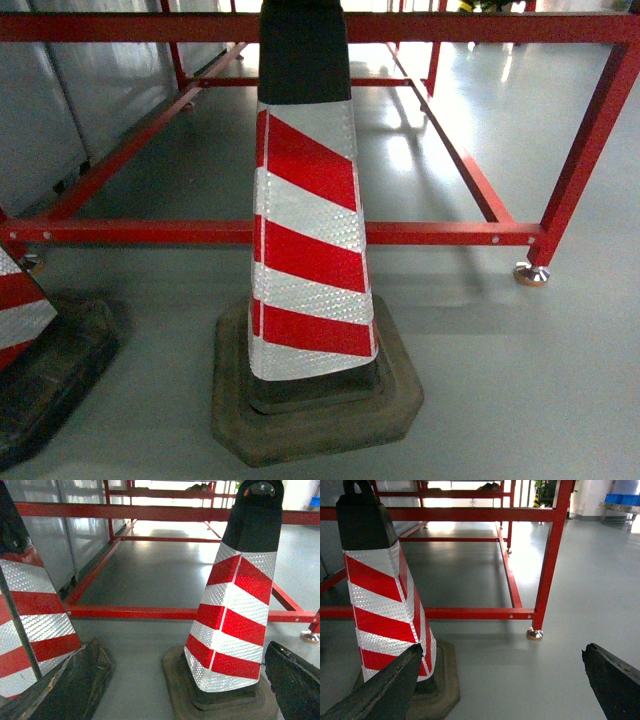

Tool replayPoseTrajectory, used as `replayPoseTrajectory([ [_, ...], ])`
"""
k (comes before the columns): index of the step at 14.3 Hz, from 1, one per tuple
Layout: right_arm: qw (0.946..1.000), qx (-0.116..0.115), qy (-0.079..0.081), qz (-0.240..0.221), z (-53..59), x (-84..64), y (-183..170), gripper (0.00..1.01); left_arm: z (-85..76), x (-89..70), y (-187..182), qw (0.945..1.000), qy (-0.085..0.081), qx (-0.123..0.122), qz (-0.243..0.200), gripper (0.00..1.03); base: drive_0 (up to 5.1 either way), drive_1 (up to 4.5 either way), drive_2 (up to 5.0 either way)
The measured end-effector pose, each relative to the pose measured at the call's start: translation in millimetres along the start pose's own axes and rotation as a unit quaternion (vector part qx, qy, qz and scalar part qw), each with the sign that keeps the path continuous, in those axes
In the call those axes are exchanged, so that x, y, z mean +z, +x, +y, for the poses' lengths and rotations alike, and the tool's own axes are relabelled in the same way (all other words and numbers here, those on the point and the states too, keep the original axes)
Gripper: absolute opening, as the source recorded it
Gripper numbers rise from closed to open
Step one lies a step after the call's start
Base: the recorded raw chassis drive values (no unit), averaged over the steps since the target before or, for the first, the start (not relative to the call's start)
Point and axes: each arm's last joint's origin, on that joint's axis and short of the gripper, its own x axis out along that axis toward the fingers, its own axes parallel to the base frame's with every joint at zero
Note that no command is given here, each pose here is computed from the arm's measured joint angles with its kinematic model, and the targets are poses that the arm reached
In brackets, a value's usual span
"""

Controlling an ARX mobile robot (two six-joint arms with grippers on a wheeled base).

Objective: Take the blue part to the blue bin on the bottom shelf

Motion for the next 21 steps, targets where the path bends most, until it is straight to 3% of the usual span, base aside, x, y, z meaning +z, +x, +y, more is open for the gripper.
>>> replayPoseTrajectory([
  [21,1.0,0.0,0.0,0.0,0.0,0.0,0.0,0.98,0.0,0.0,0.0,1.0,0.0,0.0,0.0,0.98,0.0,0.0,0.0],
])
